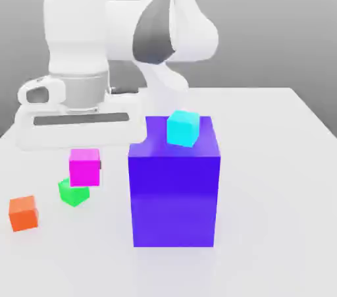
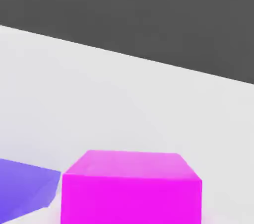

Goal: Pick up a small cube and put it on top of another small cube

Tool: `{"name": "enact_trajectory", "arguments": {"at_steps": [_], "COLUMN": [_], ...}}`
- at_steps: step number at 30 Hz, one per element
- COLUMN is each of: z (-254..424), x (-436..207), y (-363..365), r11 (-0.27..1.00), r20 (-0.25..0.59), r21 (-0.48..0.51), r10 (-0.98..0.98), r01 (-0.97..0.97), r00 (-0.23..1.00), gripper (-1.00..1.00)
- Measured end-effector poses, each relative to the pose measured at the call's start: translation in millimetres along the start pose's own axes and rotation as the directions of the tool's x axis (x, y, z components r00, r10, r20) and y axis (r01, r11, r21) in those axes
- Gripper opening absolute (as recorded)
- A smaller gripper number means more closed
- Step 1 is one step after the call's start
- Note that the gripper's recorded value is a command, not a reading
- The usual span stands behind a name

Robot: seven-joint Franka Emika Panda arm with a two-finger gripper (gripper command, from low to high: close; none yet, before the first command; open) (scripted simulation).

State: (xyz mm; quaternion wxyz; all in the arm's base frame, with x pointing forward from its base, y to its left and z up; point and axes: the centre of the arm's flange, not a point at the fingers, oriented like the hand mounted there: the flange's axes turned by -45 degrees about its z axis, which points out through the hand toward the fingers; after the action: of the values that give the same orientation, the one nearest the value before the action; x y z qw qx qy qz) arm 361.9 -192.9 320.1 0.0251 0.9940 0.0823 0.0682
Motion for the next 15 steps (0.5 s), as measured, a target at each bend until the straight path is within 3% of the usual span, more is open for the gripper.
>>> {"name": "enact_trajectory", "arguments": {"at_steps": [4,9,15], "z": [8.5,51.2,68.7], "x": [-68.4,-142.0,-141.5], "y": [44.5,16.1,-0.7], "r11": [0.996,0.976,0.968], "r20": [0.02,0.126,0.143], "r21": [-0.016,0.028,0.132], "r10": [0.083,0.209,0.193], "r01": [-0.082,-0.214,-0.212], "r00": [0.996,0.97,0.971], "gripper": [-1.0,-1.0,-1.0]}}
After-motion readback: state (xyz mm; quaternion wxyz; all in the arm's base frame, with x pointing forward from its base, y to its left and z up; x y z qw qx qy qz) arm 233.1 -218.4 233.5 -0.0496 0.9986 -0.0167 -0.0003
